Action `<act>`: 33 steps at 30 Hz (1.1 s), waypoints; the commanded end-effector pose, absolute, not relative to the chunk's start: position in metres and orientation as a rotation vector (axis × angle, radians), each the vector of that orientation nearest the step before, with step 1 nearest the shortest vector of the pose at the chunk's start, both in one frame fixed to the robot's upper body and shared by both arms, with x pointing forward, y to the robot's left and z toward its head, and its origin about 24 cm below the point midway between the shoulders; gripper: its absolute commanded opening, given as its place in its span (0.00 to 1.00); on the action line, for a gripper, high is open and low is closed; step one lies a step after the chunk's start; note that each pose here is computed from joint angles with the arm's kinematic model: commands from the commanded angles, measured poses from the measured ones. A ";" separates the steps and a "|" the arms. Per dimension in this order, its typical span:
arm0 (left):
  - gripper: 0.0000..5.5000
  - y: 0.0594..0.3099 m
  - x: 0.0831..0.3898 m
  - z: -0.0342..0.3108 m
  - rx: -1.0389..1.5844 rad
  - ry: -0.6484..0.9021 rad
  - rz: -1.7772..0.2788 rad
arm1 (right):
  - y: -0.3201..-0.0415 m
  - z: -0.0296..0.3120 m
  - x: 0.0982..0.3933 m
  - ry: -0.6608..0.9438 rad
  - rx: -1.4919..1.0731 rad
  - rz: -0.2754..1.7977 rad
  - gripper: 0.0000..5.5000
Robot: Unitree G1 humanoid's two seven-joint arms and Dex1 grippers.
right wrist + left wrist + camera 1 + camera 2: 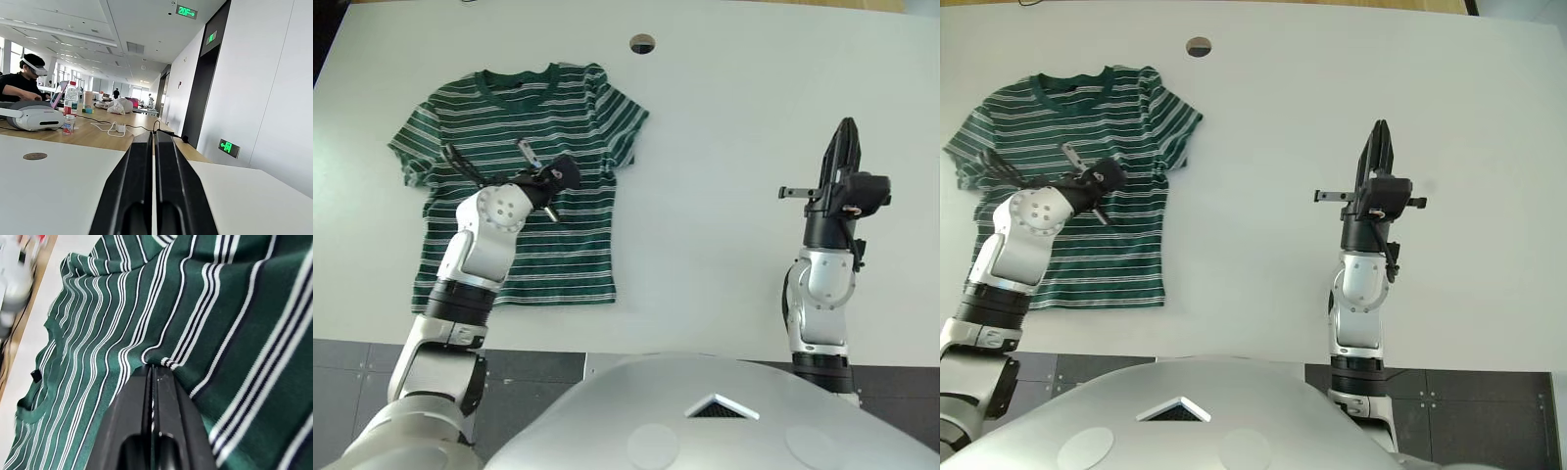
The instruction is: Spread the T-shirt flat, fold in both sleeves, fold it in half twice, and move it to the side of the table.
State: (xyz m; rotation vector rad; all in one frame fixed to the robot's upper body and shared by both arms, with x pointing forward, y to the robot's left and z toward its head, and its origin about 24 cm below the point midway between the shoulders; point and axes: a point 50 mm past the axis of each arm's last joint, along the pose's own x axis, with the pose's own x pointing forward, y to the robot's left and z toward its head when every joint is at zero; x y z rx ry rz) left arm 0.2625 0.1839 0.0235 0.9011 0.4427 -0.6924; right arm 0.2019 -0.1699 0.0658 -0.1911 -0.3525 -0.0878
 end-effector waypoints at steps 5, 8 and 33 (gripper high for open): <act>0.02 0.117 0.250 -0.012 0.841 0.498 -0.940 | -0.174 0.077 0.208 -0.397 -0.209 -0.082 0.02; 0.02 0.097 0.256 -0.010 0.848 0.466 -0.967 | -0.171 0.082 0.214 -0.404 -0.225 -0.042 0.02; 0.02 0.170 0.284 0.110 0.300 0.014 -0.440 | -0.121 0.008 0.284 0.524 -0.361 0.626 0.02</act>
